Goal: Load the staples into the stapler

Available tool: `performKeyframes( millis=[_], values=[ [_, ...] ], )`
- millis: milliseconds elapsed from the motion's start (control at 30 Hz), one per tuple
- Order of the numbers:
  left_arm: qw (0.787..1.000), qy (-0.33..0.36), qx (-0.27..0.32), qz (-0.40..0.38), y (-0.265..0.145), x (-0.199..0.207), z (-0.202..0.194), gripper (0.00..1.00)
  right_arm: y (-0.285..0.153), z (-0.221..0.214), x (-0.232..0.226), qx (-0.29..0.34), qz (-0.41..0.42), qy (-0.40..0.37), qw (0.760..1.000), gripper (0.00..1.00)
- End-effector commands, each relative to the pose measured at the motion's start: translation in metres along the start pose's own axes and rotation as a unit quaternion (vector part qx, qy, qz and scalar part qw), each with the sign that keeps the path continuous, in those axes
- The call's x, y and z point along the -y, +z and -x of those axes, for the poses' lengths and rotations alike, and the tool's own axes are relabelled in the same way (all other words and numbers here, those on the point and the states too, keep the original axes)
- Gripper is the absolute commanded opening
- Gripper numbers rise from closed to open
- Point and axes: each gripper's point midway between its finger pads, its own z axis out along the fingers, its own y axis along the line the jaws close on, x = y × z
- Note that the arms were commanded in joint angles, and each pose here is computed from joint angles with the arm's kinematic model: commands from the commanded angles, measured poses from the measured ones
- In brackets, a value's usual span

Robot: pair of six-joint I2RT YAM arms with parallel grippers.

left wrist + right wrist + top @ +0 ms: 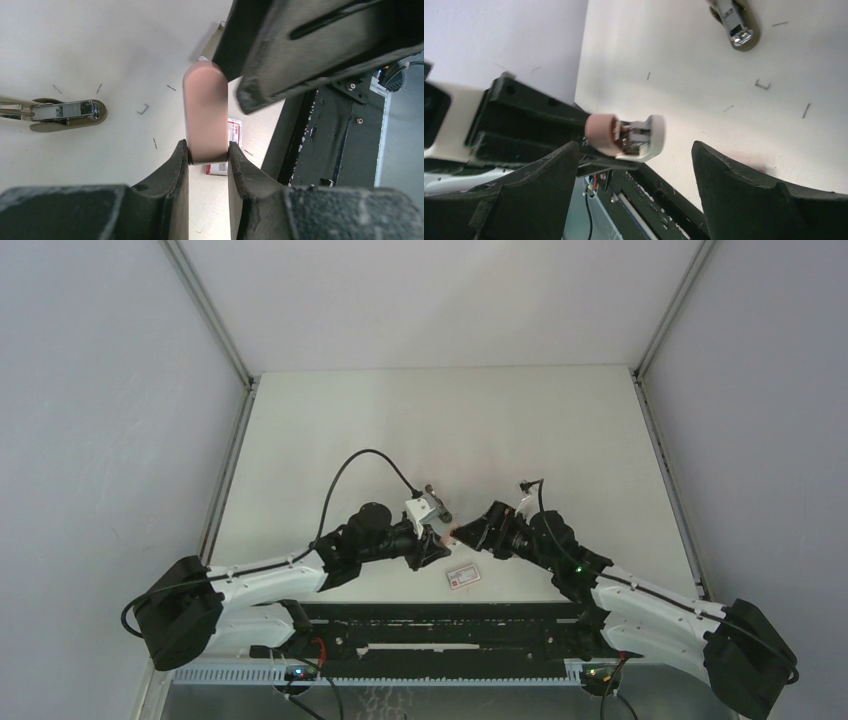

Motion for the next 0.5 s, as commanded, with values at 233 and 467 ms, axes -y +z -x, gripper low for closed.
performKeyframes(
  millis=[233, 467],
  values=[
    [0.998, 0.020, 0.039, -0.037, -0.004, 0.020, 0.017, 0.00, 0.018, 0.015, -0.027, 0.020, 0.015, 0.018, 1.000, 0.78],
    [0.998, 0.024, 0.036, -0.035, -0.003, 0.020, 0.015, 0.00, 0.019, 0.012, -0.022, 0.014, 0.004, 0.023, 1.000, 0.31]
  ],
)
